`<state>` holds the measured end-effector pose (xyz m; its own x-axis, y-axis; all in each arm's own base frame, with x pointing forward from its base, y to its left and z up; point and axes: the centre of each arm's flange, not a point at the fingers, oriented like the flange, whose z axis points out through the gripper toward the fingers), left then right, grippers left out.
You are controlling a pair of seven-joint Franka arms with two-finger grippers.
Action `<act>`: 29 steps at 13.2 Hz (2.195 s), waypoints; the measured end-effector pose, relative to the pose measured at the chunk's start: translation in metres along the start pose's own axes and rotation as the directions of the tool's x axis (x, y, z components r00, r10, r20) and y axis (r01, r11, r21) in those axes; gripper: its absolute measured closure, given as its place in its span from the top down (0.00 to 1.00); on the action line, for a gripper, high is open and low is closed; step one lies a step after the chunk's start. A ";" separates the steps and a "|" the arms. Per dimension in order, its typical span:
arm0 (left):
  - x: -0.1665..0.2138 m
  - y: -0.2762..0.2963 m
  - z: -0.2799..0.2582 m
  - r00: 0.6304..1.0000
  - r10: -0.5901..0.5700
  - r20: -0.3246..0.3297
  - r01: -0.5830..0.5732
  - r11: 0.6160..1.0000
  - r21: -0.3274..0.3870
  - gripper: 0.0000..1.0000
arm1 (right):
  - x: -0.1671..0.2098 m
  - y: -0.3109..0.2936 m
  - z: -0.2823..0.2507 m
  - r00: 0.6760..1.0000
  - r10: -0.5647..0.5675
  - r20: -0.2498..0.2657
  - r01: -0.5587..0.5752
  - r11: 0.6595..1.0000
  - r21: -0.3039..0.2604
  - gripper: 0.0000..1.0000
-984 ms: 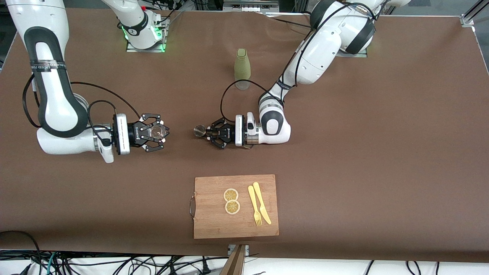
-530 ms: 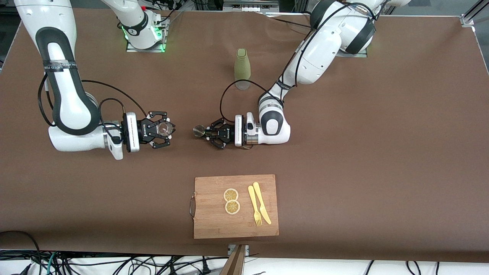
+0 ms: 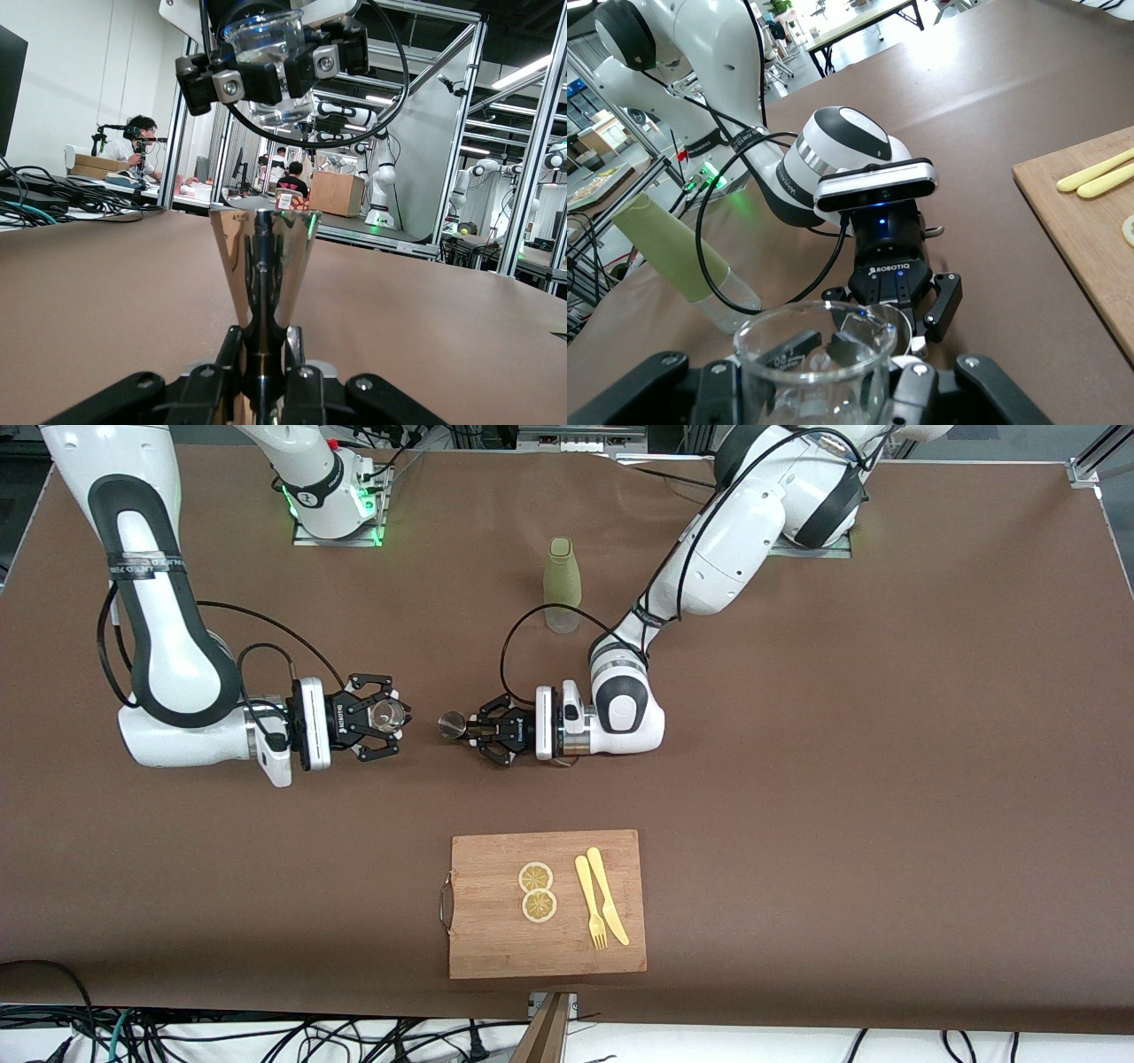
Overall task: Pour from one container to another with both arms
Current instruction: 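Tilt the beaker over the jigger with the right gripper to pour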
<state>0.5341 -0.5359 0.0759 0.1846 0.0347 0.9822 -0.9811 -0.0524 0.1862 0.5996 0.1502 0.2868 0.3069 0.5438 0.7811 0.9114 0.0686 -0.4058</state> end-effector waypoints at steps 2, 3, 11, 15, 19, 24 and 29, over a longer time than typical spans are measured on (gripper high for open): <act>0.007 -0.003 0.003 1.000 0.003 -0.004 -0.003 1.000 0.007 0.22 | 0.010 -0.001 0.014 1.000 -0.018 0.019 0.018 1.000 -0.003 0.14; 0.010 -0.002 0.006 1.000 0.001 -0.005 -0.001 1.000 0.012 0.22 | 0.015 -0.002 0.019 0.999 -0.027 0.027 0.027 1.000 -0.008 0.14; 0.015 0.001 0.014 1.000 -0.010 -0.013 0.010 1.000 0.014 0.22 | 0.027 -0.006 0.027 0.998 -0.045 0.039 0.046 0.999 -0.011 0.14; 0.015 0.001 0.014 1.000 -0.019 -0.013 0.019 1.000 0.014 0.22 | 0.021 -0.010 0.032 0.999 -0.003 0.037 0.003 1.000 0.015 0.14; 0.015 0.001 0.014 1.000 -0.026 -0.013 0.026 1.000 0.014 0.22 | 0.010 -0.024 0.029 0.999 0.023 0.042 -0.024 1.000 0.019 0.14; 0.016 -0.001 0.012 1.000 -0.027 -0.012 0.027 0.999 0.018 0.22 | 0.006 -0.037 0.019 0.995 0.009 0.104 -0.011 1.000 0.023 0.14; 0.016 -0.003 0.009 1.000 -0.025 -0.011 0.025 0.999 0.021 0.22 | 0.004 -0.040 0.020 0.994 0.013 0.107 -0.016 1.000 0.026 0.14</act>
<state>0.5409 -0.5445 0.0911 0.2084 0.0473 0.9769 -0.9747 -0.0728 0.2114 0.5587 0.1659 0.2965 0.2879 0.6310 0.7204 0.8990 0.0812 -0.4304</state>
